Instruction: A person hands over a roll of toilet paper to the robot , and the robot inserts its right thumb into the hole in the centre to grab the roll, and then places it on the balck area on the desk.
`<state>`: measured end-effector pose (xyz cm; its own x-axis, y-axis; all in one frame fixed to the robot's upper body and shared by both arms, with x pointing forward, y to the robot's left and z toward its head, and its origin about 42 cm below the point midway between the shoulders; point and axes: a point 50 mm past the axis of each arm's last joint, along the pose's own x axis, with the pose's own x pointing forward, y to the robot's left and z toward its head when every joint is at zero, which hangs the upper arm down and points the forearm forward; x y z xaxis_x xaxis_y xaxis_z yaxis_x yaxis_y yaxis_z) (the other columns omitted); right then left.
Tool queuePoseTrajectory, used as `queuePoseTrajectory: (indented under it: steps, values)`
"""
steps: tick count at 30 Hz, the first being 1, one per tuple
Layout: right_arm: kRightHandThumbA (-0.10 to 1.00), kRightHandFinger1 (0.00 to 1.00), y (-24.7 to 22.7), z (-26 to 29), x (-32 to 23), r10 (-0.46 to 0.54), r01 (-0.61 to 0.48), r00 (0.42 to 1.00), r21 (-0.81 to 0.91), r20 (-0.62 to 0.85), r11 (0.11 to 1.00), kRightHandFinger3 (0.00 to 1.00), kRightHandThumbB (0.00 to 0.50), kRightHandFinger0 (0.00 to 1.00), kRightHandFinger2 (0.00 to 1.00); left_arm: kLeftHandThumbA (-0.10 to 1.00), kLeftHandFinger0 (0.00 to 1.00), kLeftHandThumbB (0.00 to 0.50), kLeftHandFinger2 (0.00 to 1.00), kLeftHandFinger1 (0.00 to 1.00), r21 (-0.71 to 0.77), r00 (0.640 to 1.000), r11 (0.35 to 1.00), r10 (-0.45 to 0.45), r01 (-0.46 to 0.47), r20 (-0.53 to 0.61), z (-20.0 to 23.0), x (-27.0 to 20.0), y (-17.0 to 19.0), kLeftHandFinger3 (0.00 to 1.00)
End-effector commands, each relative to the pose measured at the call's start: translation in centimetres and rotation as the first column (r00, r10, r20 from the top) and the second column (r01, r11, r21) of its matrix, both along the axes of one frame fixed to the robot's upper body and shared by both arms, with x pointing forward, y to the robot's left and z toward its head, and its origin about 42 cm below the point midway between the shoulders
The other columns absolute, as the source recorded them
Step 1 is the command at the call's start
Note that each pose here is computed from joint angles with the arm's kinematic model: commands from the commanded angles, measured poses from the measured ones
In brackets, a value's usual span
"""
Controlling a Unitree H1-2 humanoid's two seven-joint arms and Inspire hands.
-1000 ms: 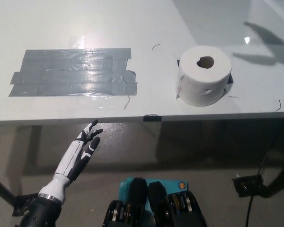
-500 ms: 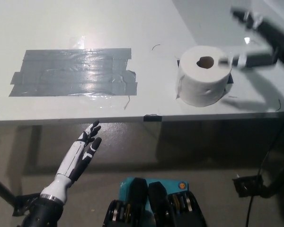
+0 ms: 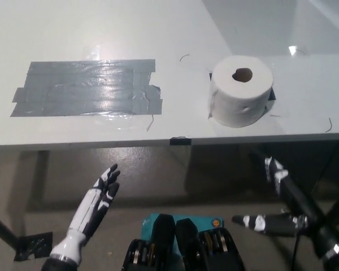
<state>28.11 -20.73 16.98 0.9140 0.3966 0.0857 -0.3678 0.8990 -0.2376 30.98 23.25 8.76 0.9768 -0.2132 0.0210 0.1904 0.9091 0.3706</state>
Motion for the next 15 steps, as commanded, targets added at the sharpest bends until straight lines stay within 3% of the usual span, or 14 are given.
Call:
queuePoseTrajectory:
  steps: [1, 6, 9, 10, 15]
  values:
    - [1.0, 1.0, -0.1, -0.2, -0.2, -0.135, 0.098, 0.974, 0.199, 0.18, 0.975, 1.0, 0.207, 1.0, 1.0, 1.0, 1.0, 0.217, 1.0, 1.0, -0.092, 0.997, 0.996, 0.009, -0.002, 0.079, 1.1, -0.7, 0.0, 1.0]
    - [1.0, 1.0, -0.3, -3.2, -0.3, -0.166, 0.144, 0.981, 0.201, 0.101, 0.969, 1.0, 0.185, 1.0, 1.0, 1.0, 1.0, 0.199, 1.0, 1.0, -0.098, 0.998, 0.995, 0.001, 0.005, 0.066, 0.9, -1.1, -0.2, 1.0]
    - [1.0, 1.0, -0.6, -4.5, -0.3, -0.184, 0.169, 0.981, 0.197, 0.061, 0.966, 1.0, 0.217, 1.0, 1.0, 1.0, 1.0, 0.198, 1.0, 1.0, -0.098, 0.998, 0.995, -0.002, 0.009, 0.069, 0.7, -1.2, -0.4, 1.0]
    - [1.0, 1.0, -0.7, -5.0, -0.4, -0.19, 0.178, 0.981, 0.196, 0.046, 0.964, 1.0, 0.19, 1.0, 1.0, 1.0, 1.0, 0.195, 1.0, 1.0, -0.101, 0.997, 0.995, -0.003, 0.01, 0.071, 0.6, -1.2, -0.4, 1.0]
    - [1.0, 1.0, -1.4, -6.3, -0.4, -0.194, 0.188, 0.981, 0.201, 0.011, 0.961, 1.0, 0.185, 1.0, 1.0, 1.0, 1.0, 0.186, 1.0, 1.0, -0.096, 0.997, 0.995, -0.004, 0.012, 0.075, 0.6, -1.7, -0.5, 1.0]
